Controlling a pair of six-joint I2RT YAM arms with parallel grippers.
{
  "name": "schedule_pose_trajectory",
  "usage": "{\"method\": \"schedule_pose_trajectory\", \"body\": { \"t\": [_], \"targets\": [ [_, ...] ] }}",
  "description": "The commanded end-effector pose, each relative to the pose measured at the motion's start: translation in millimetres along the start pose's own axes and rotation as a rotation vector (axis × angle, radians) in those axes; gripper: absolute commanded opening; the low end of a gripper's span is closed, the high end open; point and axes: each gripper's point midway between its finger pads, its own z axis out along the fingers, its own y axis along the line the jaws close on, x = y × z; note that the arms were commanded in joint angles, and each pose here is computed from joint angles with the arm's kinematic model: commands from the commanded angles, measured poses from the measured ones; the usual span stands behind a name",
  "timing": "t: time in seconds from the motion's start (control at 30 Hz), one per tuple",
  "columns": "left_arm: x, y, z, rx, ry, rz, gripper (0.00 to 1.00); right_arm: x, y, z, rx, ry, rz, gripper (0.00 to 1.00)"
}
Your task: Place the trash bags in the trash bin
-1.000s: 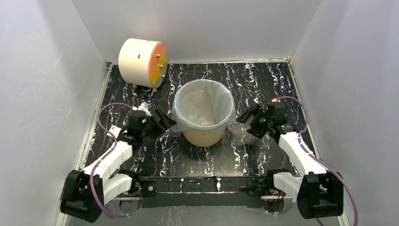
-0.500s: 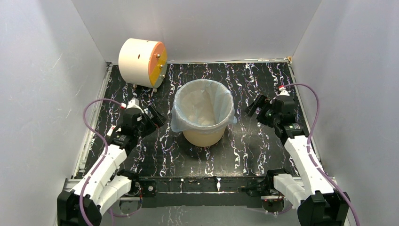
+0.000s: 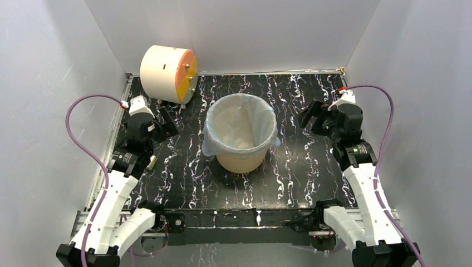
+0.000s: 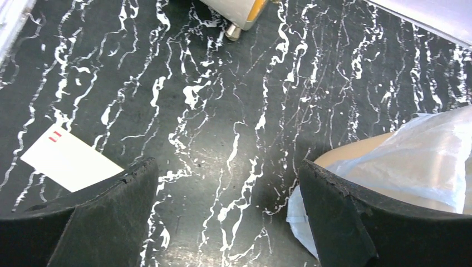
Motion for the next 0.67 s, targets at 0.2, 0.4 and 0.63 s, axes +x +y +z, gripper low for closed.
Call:
{"method": "schedule_pose_trajectory", "body": {
  "t": [0.2, 0.4, 0.63],
  "targets": [
    [-11, 5, -9, -0.025, 0.007, 0.099, 0.94, -20, 2, -12, 0.011, -0.038, -0.048, 0.98],
    [-11, 6, -6, -0.045, 0.014, 0.089, 0.94, -19, 1, -11, 0.015, -0.030, -0.056, 0.98],
    [-4, 7, -4, -0.042, 0.034, 0.100, 0.94, -17, 2, -6, 0.011, -0.001, -0.065, 0.98]
  ]
}}
